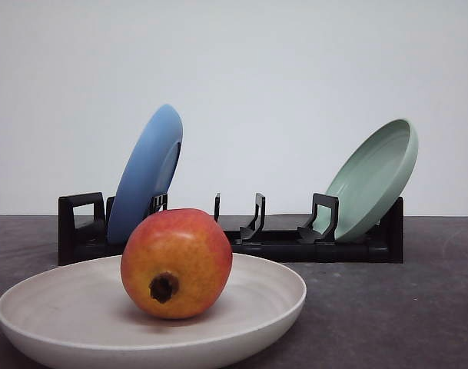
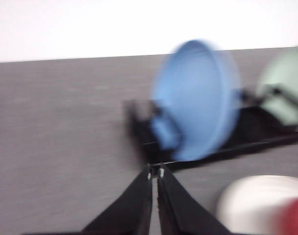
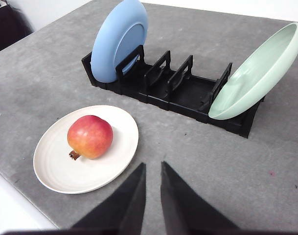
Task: Place pomegranate in white plate
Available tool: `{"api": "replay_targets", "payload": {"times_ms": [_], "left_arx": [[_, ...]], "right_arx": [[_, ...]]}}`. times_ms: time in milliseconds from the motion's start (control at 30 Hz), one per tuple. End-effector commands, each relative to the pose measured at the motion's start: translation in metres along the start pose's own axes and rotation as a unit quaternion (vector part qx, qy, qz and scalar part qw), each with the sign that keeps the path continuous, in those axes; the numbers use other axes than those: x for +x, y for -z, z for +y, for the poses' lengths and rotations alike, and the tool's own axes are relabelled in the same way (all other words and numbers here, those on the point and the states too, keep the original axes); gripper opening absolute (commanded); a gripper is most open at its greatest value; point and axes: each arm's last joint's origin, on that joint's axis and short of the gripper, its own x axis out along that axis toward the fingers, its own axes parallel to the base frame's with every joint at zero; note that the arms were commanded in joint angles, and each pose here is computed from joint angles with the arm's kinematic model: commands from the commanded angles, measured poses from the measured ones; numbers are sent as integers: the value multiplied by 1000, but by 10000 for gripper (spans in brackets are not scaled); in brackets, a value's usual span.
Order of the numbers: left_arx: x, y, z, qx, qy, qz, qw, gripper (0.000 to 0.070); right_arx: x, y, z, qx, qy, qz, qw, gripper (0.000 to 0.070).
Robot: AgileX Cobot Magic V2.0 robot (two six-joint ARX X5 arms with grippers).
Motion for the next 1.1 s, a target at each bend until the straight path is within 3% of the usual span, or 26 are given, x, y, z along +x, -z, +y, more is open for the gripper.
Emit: {"api": "replay_targets", "payload": {"times_ms": [0, 133, 433, 533, 1067], "left_arx": [[7, 15, 6, 27, -32, -10, 999, 0], [16, 44, 13, 16, -75, -43, 996, 0], [29, 77, 17, -5, -90, -33, 995, 0], [29, 78, 17, -22, -87, -30, 996, 0], [29, 78, 17, -22, -87, -28, 996, 0]], "right_arx": [[-1, -3, 1, 3, -7, -7, 1000, 52], [-1, -3, 1, 3, -6, -7, 1000, 52], [-1, -3, 1, 3, -6, -7, 1000, 52], [-1, -3, 1, 3, -6, -7, 1000, 52], [-1, -3, 1, 3, -6, -7, 1000, 52]]}}
